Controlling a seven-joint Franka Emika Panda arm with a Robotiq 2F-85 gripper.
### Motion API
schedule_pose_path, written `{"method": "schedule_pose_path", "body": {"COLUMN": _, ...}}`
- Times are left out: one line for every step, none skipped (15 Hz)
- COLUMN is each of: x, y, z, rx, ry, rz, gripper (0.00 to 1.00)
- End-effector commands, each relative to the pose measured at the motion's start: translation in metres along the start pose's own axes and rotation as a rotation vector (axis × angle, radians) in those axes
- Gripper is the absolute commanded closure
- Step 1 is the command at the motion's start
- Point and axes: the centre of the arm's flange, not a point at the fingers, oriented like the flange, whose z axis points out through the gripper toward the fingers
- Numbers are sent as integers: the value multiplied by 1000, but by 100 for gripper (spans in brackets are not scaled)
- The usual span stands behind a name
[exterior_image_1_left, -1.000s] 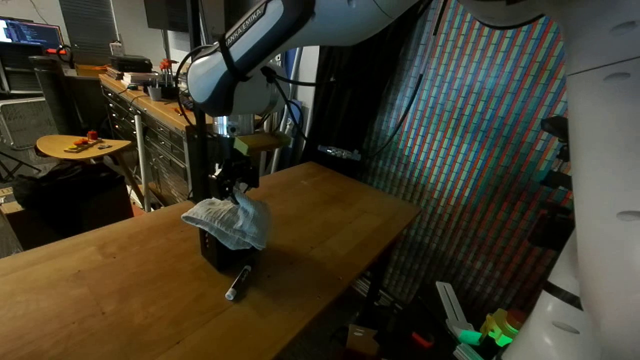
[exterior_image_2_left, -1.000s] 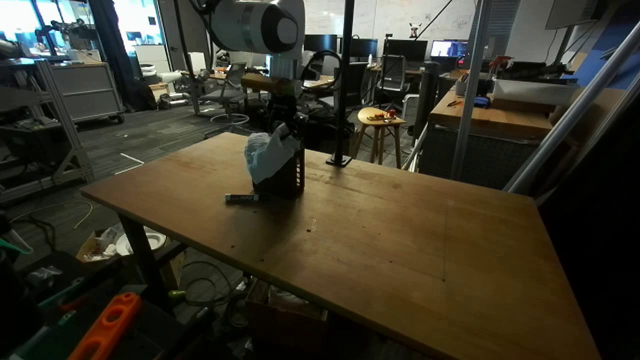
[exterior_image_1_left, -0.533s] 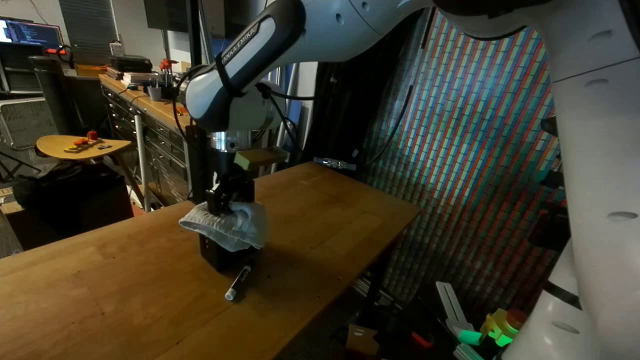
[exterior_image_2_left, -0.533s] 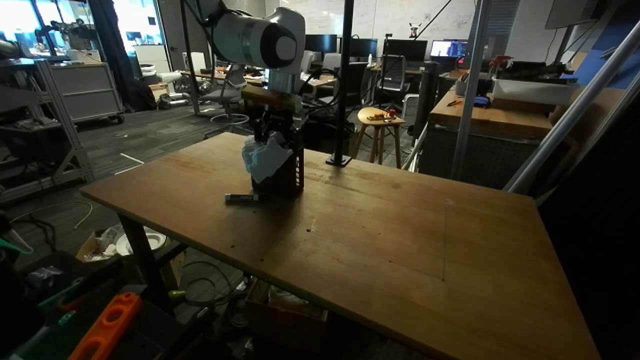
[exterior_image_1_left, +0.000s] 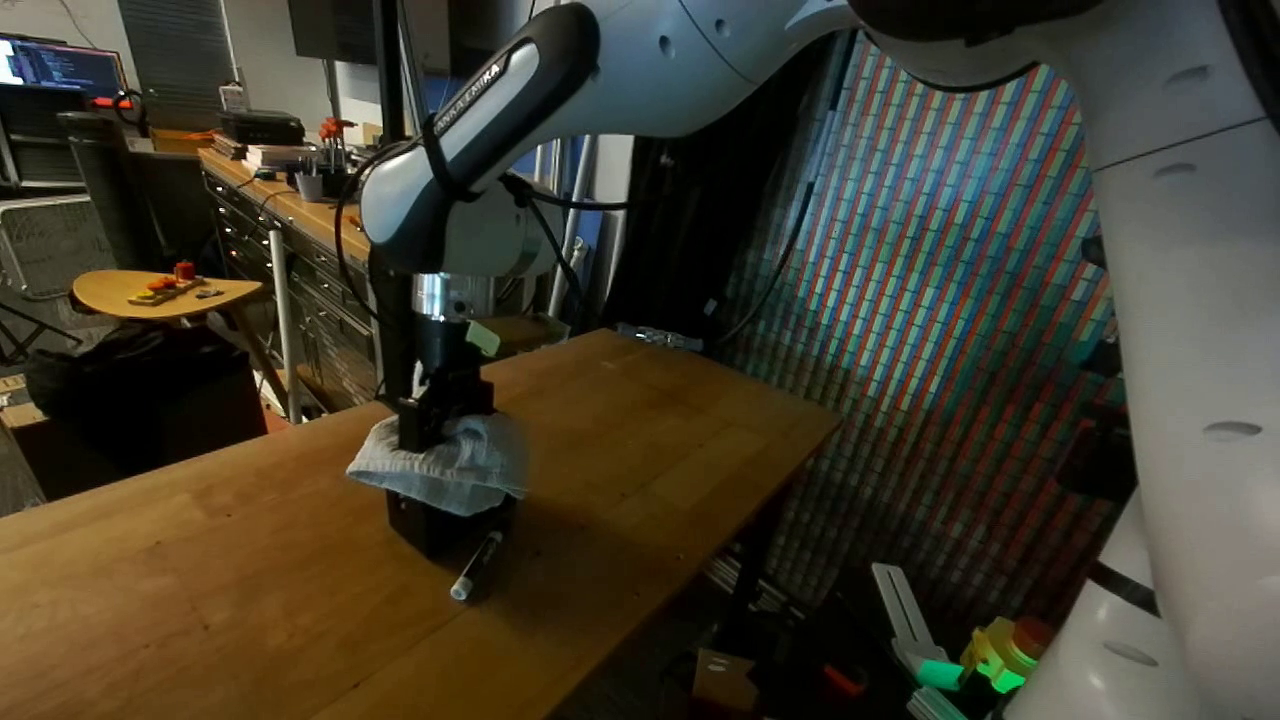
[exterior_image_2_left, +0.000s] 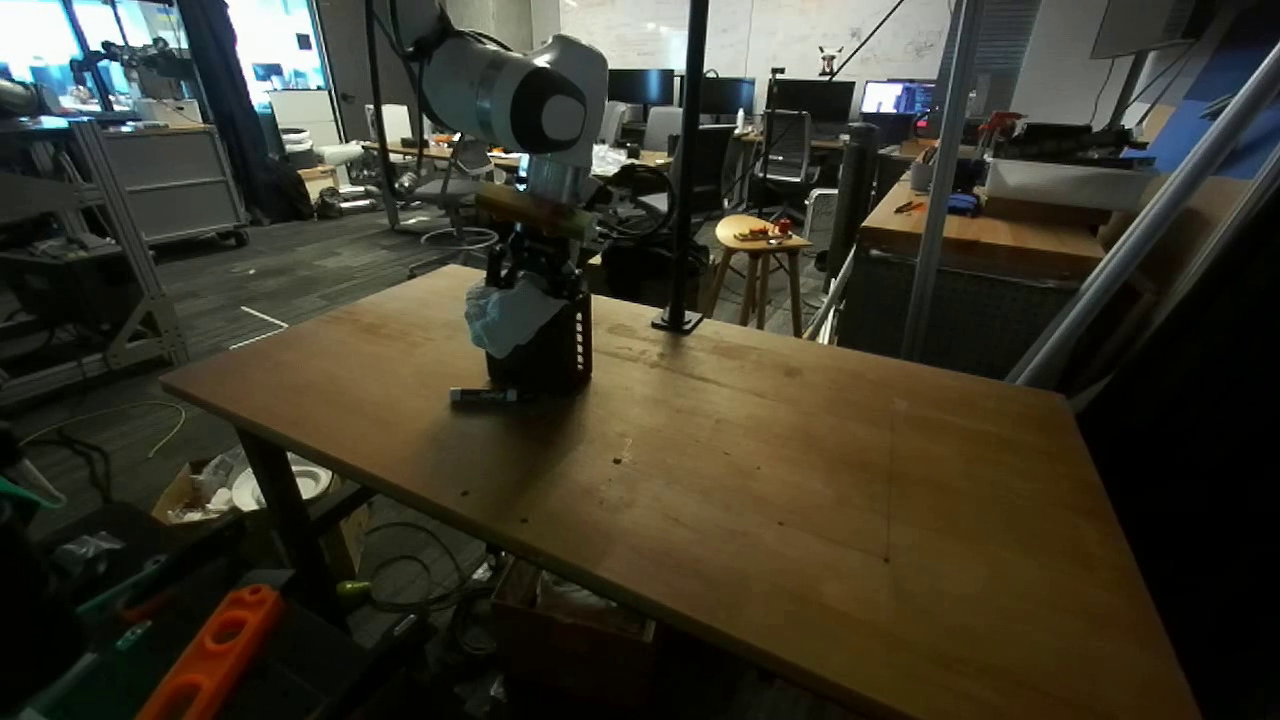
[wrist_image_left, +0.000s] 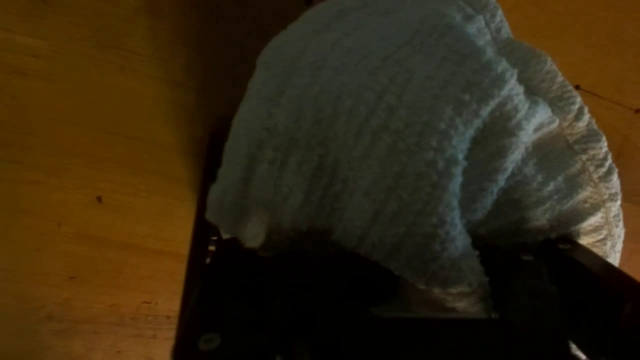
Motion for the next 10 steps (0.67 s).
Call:
{"method": "schedule_pose_path", "body": {"x": -14, "y": 8, "z": 26, "rx": 50, "ry": -18, "rz": -16, "gripper": 91}}
{"method": "schedule_pose_path", "body": {"x": -16, "y": 10, "z": 26, "rx": 58, "ry": -16, "rz": -13, "gripper": 91}}
{"method": "schedule_pose_path", "body": {"x": -18, "y": 10, "z": 25, "rx": 66, "ry": -15, "rz": -14, "gripper": 91}}
{"method": "schedule_pose_path", "body": {"x": -20, "y": 11, "z": 22, "rx": 69, "ry": -14, "rz": -11, "gripper": 86}}
{"method": "schedule_pose_path", "body": {"x": -22, "y": 10, "z": 18, "rx": 68, "ry": -13, "rz": -14, "gripper": 66}}
{"method": "schedule_pose_path", "body": {"x": -25, "y": 9, "z": 12, "rx": 59, "ry": -14, "rz": -18, "gripper": 62}}
{"method": "schedule_pose_path", "body": {"x": -27, "y": 7, "z": 7, "rx": 50, "ry": -15, "rz": -27, "gripper": 54}}
{"method": "schedule_pose_path", "body": {"x": -29, "y": 5, "z": 3, "rx": 41, "ry": -20, "rz": -33, "gripper": 47}}
{"method": "schedule_pose_path", "body": {"x": -30, "y": 3, "z": -3, "rx": 29, "ry": -25, "rz": -42, "gripper": 41}}
{"method": "schedule_pose_path", "body": {"x": -30, "y": 0, "z": -10, "rx": 17, "ry": -27, "rz": -51, "gripper": 33}}
